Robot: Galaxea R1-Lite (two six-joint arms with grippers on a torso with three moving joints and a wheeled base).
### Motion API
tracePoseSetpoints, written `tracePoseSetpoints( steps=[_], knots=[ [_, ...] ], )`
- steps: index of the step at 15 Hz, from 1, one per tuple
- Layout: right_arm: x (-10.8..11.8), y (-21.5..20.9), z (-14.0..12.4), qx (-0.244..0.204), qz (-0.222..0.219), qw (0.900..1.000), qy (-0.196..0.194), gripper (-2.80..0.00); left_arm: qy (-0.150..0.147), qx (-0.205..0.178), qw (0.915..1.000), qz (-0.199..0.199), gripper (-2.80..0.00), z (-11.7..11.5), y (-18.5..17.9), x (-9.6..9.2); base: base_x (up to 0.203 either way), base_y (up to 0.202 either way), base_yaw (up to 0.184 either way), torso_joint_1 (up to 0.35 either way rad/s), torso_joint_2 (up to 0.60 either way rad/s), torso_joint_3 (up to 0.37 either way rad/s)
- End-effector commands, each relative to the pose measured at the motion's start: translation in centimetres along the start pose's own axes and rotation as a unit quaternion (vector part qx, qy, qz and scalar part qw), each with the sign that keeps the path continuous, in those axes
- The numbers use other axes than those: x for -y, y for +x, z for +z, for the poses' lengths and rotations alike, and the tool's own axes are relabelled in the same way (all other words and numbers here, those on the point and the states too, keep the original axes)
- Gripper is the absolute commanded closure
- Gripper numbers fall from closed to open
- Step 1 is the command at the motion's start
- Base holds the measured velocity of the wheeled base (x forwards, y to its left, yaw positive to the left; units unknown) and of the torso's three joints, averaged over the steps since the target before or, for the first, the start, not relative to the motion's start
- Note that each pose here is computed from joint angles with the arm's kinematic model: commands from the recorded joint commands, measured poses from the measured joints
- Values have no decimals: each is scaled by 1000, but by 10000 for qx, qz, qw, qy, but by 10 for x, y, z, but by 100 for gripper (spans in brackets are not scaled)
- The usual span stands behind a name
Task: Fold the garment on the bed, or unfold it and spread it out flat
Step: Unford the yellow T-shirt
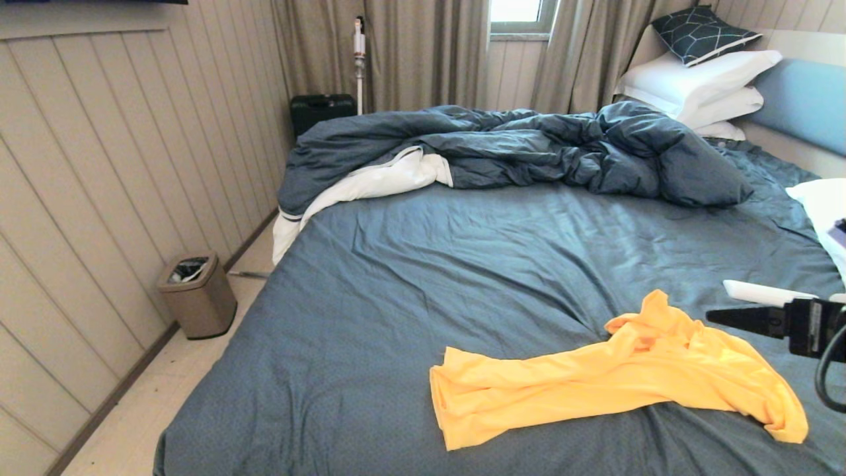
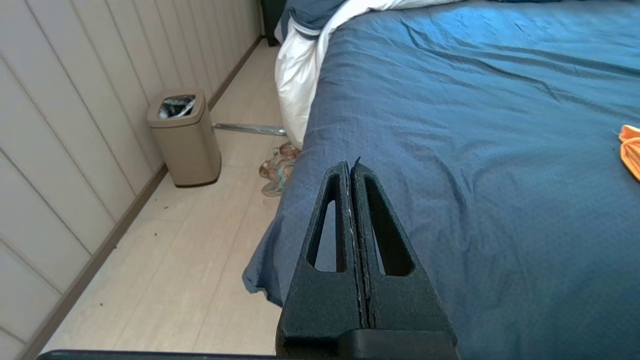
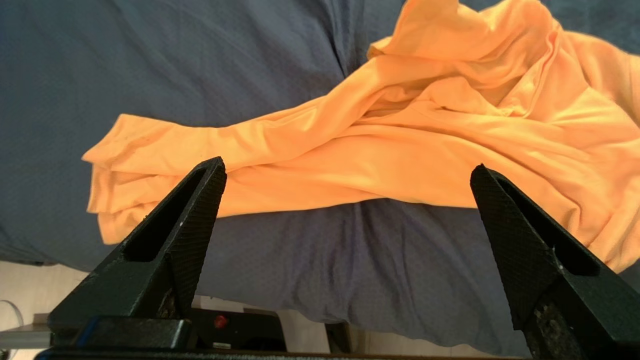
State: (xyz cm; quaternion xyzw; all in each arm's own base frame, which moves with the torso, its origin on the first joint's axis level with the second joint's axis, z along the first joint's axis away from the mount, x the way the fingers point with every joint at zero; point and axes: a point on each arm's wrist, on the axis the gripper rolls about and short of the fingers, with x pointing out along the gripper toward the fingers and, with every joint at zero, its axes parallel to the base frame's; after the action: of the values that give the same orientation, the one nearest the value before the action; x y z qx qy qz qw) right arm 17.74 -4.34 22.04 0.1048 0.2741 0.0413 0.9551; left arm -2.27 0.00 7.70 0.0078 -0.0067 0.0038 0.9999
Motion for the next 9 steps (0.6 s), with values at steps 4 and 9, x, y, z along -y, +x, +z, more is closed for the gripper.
tracePoseSetpoints(
  steps=[4,9],
  knots=[
    [5,17,-1,-271,10,9995,143,-280,164,-97,9998,21,0,-1,0,0,0,0,0,0,0,0],
    [3,15,9,-129,28,9999,97,-280,100,-776,9968,-182,0,86,19,-1,0,0,0,0,0,0]
  ],
)
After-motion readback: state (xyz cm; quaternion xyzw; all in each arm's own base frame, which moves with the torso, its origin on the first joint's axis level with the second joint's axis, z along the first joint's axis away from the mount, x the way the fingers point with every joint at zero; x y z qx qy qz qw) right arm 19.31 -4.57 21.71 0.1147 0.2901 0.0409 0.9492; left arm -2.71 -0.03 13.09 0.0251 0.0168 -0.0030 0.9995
